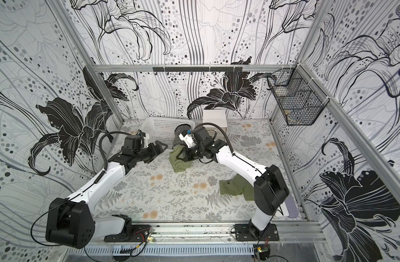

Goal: Roll up the scarf and place it into the basket
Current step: Pick up the scarf at the center of the board, then place the scarf in the basket.

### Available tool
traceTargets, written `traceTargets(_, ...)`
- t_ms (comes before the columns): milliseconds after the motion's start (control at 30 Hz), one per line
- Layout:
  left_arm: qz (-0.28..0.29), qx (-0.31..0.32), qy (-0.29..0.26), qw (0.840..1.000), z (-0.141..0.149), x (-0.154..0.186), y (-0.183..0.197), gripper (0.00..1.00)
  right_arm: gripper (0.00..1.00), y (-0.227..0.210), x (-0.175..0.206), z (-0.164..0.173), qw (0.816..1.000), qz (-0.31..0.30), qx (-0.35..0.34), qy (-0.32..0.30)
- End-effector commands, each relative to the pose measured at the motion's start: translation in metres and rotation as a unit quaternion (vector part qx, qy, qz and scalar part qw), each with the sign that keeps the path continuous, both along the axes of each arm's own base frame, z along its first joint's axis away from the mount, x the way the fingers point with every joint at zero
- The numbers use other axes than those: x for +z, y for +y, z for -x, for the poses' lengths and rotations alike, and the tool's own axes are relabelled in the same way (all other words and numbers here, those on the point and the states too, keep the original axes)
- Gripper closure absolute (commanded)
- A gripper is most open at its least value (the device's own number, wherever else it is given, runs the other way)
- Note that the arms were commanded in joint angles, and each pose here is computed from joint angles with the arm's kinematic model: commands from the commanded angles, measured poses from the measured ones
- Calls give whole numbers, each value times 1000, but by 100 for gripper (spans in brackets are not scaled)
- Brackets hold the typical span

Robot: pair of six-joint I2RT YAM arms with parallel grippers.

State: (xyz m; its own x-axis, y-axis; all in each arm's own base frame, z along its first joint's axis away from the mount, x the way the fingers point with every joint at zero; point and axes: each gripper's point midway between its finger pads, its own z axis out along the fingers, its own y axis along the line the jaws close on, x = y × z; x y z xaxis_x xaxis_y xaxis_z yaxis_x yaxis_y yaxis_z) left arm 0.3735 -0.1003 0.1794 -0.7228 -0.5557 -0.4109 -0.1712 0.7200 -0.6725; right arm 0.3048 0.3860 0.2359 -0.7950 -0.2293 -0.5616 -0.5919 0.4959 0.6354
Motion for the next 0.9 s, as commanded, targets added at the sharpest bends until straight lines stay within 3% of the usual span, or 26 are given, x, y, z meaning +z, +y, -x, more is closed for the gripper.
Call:
traceTargets(0, -38, 54, 20, 998, -8, 0, 40, 10, 100, 9, -12, -26, 1000, 16, 14, 4)
traceTargets(133, -40, 94, 18, 995, -17, 10, 63, 9, 100, 43, -8, -81, 1000, -4, 2, -16)
traceTargets(367, 27, 56, -45, 997, -51, 41, 47, 4, 100, 86, -22, -128, 999, -42, -7, 4)
traceTargets(467, 84, 36, -105, 990, -55, 65, 46, 0, 100, 87, -19, -134, 998, -55, -9, 11)
traceTargets(867, 123, -28, -168, 978, -46, 88, 31, 1, 100, 44, 41, -131, 978, -194, -21, 78)
